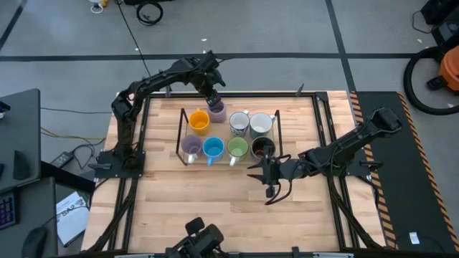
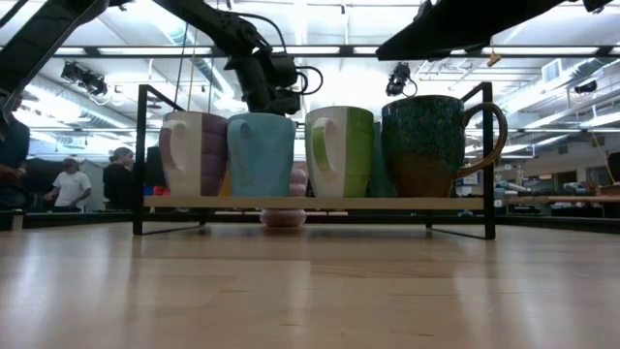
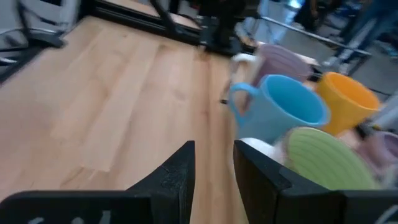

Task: Place coffee mugs
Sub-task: Put the light violet mug on the shelf

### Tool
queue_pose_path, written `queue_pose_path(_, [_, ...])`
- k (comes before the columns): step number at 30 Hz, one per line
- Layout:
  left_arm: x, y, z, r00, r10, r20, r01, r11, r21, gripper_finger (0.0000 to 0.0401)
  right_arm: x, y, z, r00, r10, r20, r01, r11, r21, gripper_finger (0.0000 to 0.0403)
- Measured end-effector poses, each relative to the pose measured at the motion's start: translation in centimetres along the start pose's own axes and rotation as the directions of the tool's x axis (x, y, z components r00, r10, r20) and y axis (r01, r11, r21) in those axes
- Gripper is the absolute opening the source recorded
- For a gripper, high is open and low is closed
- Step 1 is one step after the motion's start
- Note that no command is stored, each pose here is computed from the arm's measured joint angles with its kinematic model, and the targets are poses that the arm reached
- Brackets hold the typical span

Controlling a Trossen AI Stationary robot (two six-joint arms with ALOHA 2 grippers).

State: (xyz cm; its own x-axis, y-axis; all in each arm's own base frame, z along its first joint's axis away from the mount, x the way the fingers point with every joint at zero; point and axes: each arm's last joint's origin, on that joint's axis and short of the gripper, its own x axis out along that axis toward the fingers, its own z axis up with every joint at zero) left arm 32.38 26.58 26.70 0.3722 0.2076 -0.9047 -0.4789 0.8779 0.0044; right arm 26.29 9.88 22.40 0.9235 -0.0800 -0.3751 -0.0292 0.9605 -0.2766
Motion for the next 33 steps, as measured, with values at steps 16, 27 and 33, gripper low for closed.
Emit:
queue_pose_path(16, [0.2,0.3,0.3,0.999,0.012,0.038,-0.017,0.988,0.152,0.0150,-0.1,0.6,-1.8,0.998,0.061,0.033,-0.062,0.998,0.032,0.0115])
queue_pose_path(27, [2.0,0.6,-0.3,0.998,-0.056,-0.023,0.059,0.984,0.167,0.0150,-0.2,0.7,-2.5,0.996,0.068,0.055,-0.074,0.991,0.109,0.0115])
queue_pose_path(33, [2.8,0.9,-0.3,0.999,-0.027,-0.038,0.034,0.983,0.181,0.0150,-0.2,0.7,-2.5,0.996,0.068,0.056,-0.074,0.991,0.116,0.0115])
